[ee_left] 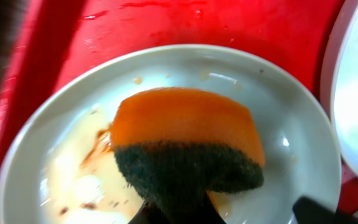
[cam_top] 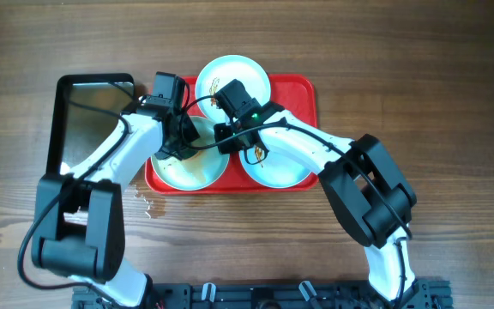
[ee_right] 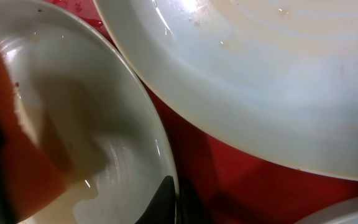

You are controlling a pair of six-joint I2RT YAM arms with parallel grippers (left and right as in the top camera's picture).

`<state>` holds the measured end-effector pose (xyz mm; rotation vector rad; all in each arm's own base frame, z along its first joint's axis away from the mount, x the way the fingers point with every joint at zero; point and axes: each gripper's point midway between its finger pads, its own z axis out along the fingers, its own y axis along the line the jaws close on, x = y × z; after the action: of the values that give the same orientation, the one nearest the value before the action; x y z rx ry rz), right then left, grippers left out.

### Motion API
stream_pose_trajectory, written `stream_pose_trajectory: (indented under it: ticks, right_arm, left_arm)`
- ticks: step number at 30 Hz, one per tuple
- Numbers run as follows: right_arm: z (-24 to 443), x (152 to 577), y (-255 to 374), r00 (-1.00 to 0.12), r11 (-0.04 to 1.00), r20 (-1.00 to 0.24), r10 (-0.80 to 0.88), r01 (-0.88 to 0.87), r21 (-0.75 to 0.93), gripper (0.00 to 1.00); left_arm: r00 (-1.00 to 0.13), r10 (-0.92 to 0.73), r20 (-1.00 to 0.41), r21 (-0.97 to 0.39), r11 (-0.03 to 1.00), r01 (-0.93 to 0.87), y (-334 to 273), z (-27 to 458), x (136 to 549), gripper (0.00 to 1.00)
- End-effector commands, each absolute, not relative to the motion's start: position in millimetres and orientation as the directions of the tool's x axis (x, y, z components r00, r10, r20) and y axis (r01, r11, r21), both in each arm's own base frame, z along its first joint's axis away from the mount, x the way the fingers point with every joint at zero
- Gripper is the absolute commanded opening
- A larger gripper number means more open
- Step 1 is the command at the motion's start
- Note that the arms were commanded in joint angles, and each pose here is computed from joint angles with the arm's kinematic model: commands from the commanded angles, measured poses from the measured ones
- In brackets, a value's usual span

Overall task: Clean dirty plates on tray and stack at the side
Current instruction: 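Scrub the left plate with the sponge while the right gripper holds it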

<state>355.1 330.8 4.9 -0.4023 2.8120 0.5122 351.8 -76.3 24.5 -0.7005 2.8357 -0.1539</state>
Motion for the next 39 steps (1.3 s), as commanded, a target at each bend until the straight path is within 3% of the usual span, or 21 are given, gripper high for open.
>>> stream_pose_trajectory:
  ticks: [1,7,10,12,16,20,26,30,35,39]
  right_arm:
    - [-6,357,321,-0.938,0.918,-0.277,-0.21,-0.287,0.275,0.04]
    - [-6,357,320,-0.939,0.919,-0.273,-0.209,-0.285,0.273,0.04]
    - [-6,357,319,-0.939,0.919,-0.273,-0.21,-0.285,0.272,0.04]
    - [-6,357,319,-0.939,0.919,-0.273,-0.21,-0.285,0.273,0.04]
    - [-6,357,319,-0.939,0.919,-0.274,-0.209,-0.285,0.273,0.04]
    - [-6,357,320,-0.939,0.919,-0.275,-0.209,-0.284,0.273,0.04]
    - [-6,358,320,-0.938,0.919,-0.277,-0.207,-0.284,0.274,0.04]
    - [-5,358,321,-0.938,0.918,-0.281,-0.206,-0.284,0.276,0.04]
    - [-6,358,320,-0.939,0.919,-0.278,-0.203,-0.281,0.276,0.04]
    - [-6,358,320,-0.94,0.92,-0.276,-0.201,-0.278,0.277,0.04]
  left_arm:
    - [-0.871,-0.477,-0.115,-0.172,0.874,-0.455,-87,2,351,0.04]
    - [-0.871,-0.48,-0.102,-0.141,0.874,-0.465,-83,-25,355,0.04]
    - [-0.862,-0.495,-0.108,-0.059,0.869,-0.491,-65,-31,348,0.04]
    - [-0.811,-0.577,-0.098,0.084,0.807,-0.585,-25,-32,327,0.04]
    - [-0.777,-0.628,-0.044,0.113,0.77,-0.628,-6,-32,314,0.04]
    - [-0.778,-0.628,0.025,0.039,0.778,-0.626,-22,-19,309,0.04]
    - [-0.809,-0.573,0.131,-0.243,0.773,-0.586,-82,32,310,0.04]
    - [-0.818,-0.554,0.154,-0.232,0.785,-0.575,-89,34,300,0.04]
    - [-0.826,-0.559,0.075,-0.212,0.8,-0.561,-81,29,312,0.04]
    - [-0.829,-0.56,0.005,-0.275,0.796,-0.539,-84,16,329,0.04]
